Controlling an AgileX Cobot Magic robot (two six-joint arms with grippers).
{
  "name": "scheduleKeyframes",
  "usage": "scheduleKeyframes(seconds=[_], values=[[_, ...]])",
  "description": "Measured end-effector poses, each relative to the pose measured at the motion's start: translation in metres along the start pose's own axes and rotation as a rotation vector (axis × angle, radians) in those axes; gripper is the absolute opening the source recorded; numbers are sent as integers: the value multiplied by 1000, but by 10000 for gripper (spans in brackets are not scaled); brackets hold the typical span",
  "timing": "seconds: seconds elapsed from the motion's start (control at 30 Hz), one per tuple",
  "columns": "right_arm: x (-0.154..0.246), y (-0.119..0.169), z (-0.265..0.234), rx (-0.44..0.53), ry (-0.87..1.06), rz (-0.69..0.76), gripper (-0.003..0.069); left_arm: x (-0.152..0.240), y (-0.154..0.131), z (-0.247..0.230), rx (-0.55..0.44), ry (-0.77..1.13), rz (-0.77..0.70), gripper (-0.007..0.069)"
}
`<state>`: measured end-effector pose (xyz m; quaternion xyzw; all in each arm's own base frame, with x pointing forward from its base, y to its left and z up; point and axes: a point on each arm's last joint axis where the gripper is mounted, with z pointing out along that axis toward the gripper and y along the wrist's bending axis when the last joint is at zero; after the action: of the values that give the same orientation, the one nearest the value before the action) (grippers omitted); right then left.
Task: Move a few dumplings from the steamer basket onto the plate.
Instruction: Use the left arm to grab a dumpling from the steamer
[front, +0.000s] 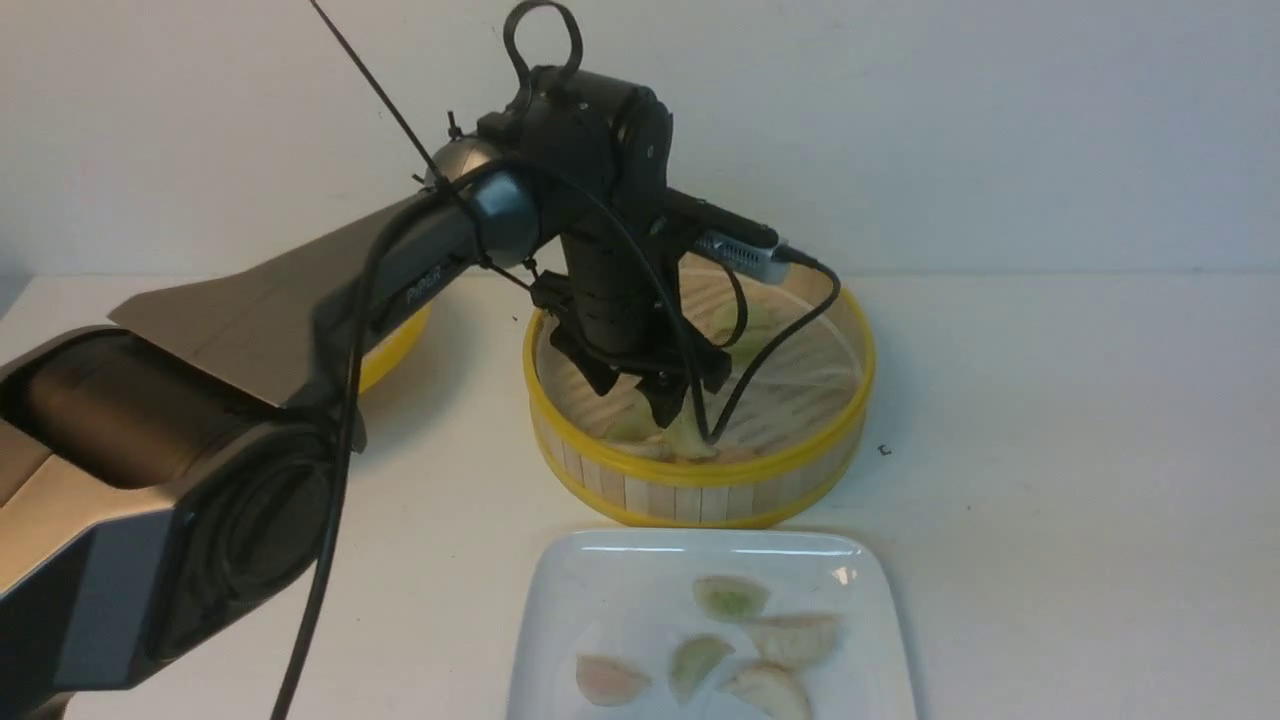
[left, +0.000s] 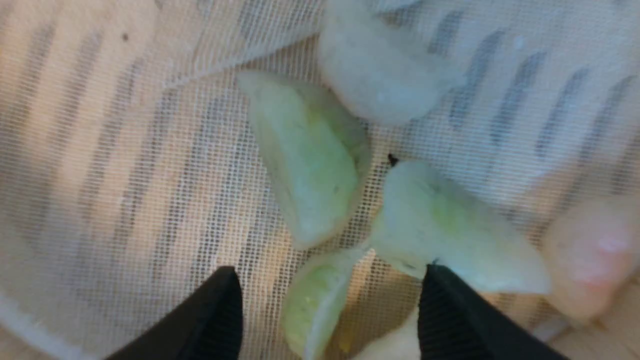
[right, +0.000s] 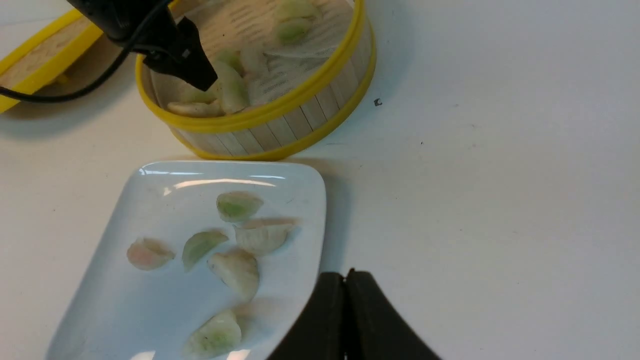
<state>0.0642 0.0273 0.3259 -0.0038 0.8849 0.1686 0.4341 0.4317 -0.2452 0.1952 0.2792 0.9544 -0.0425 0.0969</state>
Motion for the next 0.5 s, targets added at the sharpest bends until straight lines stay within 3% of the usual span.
scheduleKeyframes(seconds=[0.3, 0.5], values=[[0, 0, 0, -1, -1, 0, -15, -1, 3, 8, 2, 10, -5, 421], [0, 0, 0, -1, -1, 0, -15, -1, 2, 5, 6, 4, -8, 370]])
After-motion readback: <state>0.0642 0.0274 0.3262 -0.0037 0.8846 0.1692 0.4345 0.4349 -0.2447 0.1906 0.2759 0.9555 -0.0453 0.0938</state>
